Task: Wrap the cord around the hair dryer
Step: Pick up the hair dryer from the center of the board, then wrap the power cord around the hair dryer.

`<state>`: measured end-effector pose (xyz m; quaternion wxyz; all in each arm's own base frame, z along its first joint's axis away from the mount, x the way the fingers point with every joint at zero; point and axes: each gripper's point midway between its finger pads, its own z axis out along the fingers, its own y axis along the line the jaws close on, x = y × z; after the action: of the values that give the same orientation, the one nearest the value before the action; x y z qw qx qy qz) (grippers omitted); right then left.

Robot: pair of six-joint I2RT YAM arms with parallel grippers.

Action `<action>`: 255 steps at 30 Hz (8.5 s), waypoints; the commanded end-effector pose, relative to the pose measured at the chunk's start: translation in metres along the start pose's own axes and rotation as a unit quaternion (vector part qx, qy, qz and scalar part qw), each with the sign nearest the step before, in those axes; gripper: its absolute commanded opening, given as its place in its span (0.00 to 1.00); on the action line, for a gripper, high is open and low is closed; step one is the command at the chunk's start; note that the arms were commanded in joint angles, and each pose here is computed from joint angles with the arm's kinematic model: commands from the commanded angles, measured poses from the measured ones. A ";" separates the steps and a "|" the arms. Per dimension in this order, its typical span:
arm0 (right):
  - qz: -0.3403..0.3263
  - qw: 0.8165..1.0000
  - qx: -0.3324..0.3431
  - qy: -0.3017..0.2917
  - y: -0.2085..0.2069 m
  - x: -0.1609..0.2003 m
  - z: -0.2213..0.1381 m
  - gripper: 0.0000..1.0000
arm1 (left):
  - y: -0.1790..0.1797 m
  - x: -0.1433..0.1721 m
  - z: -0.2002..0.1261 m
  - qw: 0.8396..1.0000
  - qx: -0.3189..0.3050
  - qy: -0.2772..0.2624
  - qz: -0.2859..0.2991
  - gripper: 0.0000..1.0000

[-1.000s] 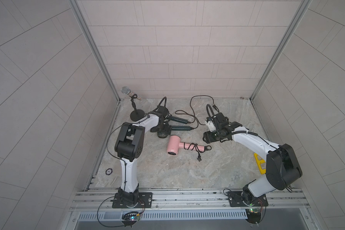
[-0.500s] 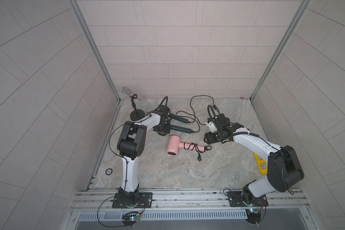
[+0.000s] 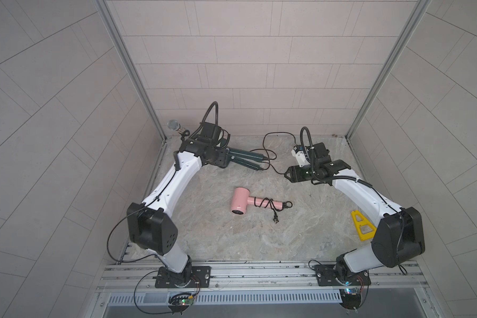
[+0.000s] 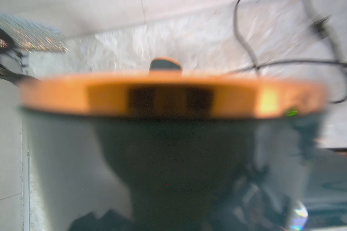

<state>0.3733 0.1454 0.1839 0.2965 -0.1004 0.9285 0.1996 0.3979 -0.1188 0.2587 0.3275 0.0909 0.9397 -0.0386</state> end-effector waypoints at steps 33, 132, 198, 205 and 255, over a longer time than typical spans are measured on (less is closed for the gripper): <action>-0.330 0.930 0.082 0.143 -0.073 0.065 0.073 0.66 | -0.006 -0.039 -0.059 0.998 0.030 0.007 0.046 0.00; -0.107 0.982 0.144 -0.062 -0.053 -0.082 -0.010 0.00 | -0.115 0.023 -0.019 0.941 0.326 -0.074 -0.053 0.00; -0.342 0.936 -0.070 0.041 0.168 0.068 -0.081 0.00 | 0.075 -0.031 0.120 0.941 -0.160 -0.192 -0.227 0.00; -0.367 0.929 -0.046 0.017 0.169 0.052 -0.100 0.00 | 0.082 -0.021 0.129 0.944 -0.188 -0.179 -0.204 0.00; -0.305 0.944 0.126 -0.009 0.039 -0.080 -0.060 0.00 | -0.063 -0.027 0.053 0.905 0.321 -0.243 -0.138 0.00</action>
<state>0.3935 0.1733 0.3058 0.3825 -0.3519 0.8542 -0.0137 0.4296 -0.1837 0.1552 0.4147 0.0622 0.8649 -0.2757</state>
